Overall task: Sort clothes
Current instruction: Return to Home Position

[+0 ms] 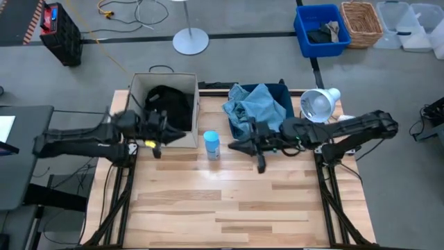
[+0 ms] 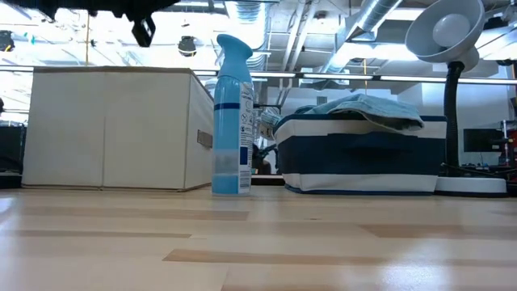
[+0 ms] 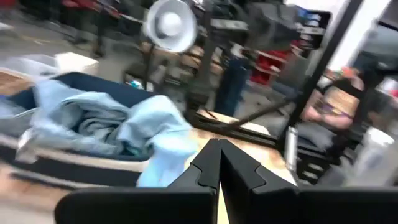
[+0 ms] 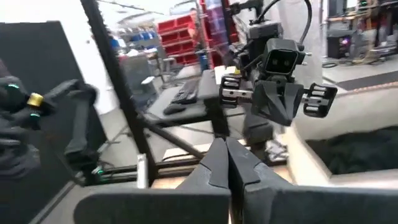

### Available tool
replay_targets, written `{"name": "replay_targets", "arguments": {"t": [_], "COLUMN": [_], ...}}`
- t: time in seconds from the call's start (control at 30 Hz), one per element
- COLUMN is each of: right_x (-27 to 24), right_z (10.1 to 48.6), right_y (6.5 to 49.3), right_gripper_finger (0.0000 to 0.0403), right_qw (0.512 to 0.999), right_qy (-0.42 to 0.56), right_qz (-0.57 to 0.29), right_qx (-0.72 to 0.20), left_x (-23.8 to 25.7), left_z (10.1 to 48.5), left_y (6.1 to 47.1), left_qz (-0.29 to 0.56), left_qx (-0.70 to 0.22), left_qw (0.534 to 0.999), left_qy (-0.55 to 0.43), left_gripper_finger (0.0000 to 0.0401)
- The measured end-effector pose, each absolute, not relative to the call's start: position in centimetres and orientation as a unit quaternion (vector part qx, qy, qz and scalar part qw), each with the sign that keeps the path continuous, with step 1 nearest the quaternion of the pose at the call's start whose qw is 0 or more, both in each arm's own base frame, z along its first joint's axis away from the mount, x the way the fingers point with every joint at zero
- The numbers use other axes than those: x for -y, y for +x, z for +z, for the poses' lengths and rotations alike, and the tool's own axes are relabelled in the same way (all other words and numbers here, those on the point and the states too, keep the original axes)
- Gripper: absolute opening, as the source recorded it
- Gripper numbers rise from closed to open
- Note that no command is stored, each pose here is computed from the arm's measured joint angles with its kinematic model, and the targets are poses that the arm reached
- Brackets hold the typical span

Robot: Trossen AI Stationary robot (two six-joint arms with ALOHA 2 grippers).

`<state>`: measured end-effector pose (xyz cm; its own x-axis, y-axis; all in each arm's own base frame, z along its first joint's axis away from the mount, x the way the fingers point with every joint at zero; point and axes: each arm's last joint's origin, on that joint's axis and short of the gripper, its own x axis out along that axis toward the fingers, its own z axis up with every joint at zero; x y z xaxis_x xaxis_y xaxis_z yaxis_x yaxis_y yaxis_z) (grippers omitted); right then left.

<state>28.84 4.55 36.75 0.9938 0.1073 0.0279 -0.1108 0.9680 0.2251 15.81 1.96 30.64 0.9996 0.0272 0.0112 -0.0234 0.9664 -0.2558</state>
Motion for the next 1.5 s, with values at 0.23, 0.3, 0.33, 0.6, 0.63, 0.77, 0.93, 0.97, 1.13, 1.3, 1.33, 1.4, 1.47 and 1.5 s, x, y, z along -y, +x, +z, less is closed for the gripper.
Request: {"name": "replay_targets", "arguments": {"t": [0.23, 0.3, 0.33, 0.6, 0.63, 0.77, 0.93, 0.97, 1.13, 1.3, 1.33, 1.4, 1.47, 1.5], "right_x": [-4.7, -4.9, -5.0, -3.2, -3.0, -2.5, -2.3, -2.3, -2.5, -2.2, -2.2, -2.2, -2.3, -2.4], "right_z": [31.1, 29.5, 28.6, 21.8, 21.0, 18.6, 16.4, 16.2, 15.4, 15.4, 15.4, 15.4, 15.4, 15.4], "right_y": [23.4, 22.1, 21.6, 18.5, 18.2, 16.8, 15.6, 15.4, 15.1, 15.1, 15.1, 15.1, 15.1, 15.1], "right_gripper_finger": [0.0002, 0.0001, 0.0001, 0.0001, 0.0001, 0.0001, 0.0001, 0.0001, 0.0001, 0.0001, 0.0001, 0.0001, 0.0001, 0.0002], "right_qw": [0.986, 0.987, 0.989, 0.996, 0.997, 0.998, 0.999, 0.998, 0.998, 0.999, 0.999, 0.999, 0.999, 0.999], "right_qy": [0.142, 0.127, 0.119, 0.066, 0.057, 0.040, 0.035, 0.035, 0.013, -0.014, -0.014, -0.014, -0.012, -0.010], "right_qz": [0.082, 0.090, 0.092, 0.051, 0.049, 0.042, 0.042, 0.043, 0.052, 0.044, 0.043, 0.044, 0.048, 0.050], "right_qx": [0.041, 0.027, 0.016, -0.018, -0.013, 0.012, 0.000, 0.001, -0.016, -0.017, -0.017, -0.017, -0.017, -0.017], "left_x": [0.4, 1.0, 1.2, 1.5, 1.5, 1.4, 1.4, 1.4, 1.3, 1.5, 1.5, 1.6, 1.6, 1.6], "left_z": [25.7, 24.8, 24.3, 21.2, 21.0, 19.7, 18.9, 18.8, 17.6, 16.9, 16.9, 16.8, 16.8, 16.8], "left_y": [15.6, 15.5, 15.5, 15.2, 15.1, 14.8, 14.5, 14.5, 14.0, 13.5, 13.6, 13.6, 13.6, 13.6], "left_qz": [0.049, 0.048, 0.049, 0.092, 0.093, 0.099, 0.091, 0.090, 0.085, 0.041, 0.033, 0.022, 0.022, 0.026], "left_qx": [0.065, 0.052, 0.042, -0.017, -0.016, -0.009, 0.001, 0.001, 0.000, 0.017, 0.015, 0.013, 0.010, 0.010], "left_qw": [0.984, 0.985, 0.986, 0.990, 0.990, 0.990, 0.993, 0.994, 0.995, 0.997, 0.998, 0.998, 0.998, 0.998], "left_qy": [-0.161, -0.158, -0.153, -0.109, -0.103, -0.095, -0.074, -0.067, -0.055, -0.056, -0.056, -0.056, -0.055, -0.055], "left_gripper_finger": [0.0000, 0.0000, 0.0000, 0.0000, 0.0000, 0.0000, 0.0000, 0.0000, 0.0000, 0.0000, 0.0000, 0.0000, 0.0000, 0.0000]}}
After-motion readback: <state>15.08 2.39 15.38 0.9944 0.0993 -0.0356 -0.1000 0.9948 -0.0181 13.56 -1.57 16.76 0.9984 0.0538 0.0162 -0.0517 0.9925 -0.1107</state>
